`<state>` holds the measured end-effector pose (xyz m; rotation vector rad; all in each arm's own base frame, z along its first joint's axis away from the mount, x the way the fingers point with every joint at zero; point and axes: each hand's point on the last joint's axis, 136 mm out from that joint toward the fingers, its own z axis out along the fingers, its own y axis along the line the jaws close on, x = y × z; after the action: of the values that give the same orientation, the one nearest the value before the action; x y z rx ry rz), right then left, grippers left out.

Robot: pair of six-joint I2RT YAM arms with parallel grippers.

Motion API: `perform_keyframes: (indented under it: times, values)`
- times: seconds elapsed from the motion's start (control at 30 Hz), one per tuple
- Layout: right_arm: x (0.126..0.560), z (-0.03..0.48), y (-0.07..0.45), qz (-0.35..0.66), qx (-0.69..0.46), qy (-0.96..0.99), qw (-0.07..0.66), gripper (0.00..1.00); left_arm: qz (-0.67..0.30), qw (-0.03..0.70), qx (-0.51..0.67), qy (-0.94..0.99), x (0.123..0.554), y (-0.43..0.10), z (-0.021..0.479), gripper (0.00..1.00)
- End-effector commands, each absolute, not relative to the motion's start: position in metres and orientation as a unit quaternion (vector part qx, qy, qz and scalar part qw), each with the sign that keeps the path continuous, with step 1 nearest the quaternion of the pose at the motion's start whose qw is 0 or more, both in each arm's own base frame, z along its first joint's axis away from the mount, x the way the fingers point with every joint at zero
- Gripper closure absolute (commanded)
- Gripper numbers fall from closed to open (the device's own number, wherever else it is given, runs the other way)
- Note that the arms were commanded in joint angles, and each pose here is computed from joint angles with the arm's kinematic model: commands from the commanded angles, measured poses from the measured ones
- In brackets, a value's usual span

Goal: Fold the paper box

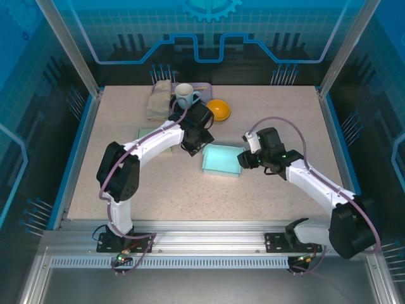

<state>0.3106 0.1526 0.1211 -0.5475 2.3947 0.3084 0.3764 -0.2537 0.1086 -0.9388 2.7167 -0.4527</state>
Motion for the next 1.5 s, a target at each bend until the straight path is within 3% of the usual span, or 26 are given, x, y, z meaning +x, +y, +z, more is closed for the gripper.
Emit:
perform_keyframes:
  times: [0.0, 0.13, 0.37, 0.57, 0.97, 1.47]
  values:
    - [0.322, 0.122, 0.162, 0.139, -0.23, 0.9, 0.343, 0.49, -0.149, 0.101, -0.317, 0.931, 0.376, -0.255, 0.105, 0.38]
    - [0.33, 0.118, 0.165, 0.139, -0.225, 0.901, 0.344, 0.52, -0.156, 0.097, -0.319, 0.93, 0.377, -0.259, 0.105, 0.38]
    - [0.339, 0.117, 0.159, 0.14, -0.171, 0.913, 0.343, 0.77, -0.182, 0.088, -0.317, 0.926, 0.384, -0.274, 0.112, 0.38]
    - [0.348, 0.128, 0.157, 0.144, -0.126, 0.918, 0.348, 0.84, -0.203, 0.085, -0.322, 0.921, 0.385, -0.286, 0.119, 0.38]
    - [0.355, 0.145, 0.171, 0.181, -0.015, 0.925, 0.334, 0.85, -0.22, 0.068, -0.357, 0.905, 0.38, -0.302, 0.118, 0.38]
    - [0.334, 0.123, 0.191, 0.146, -0.036, 0.931, 0.332, 0.85, -0.236, 0.055, -0.404, 0.882, 0.361, -0.318, 0.114, 0.36]
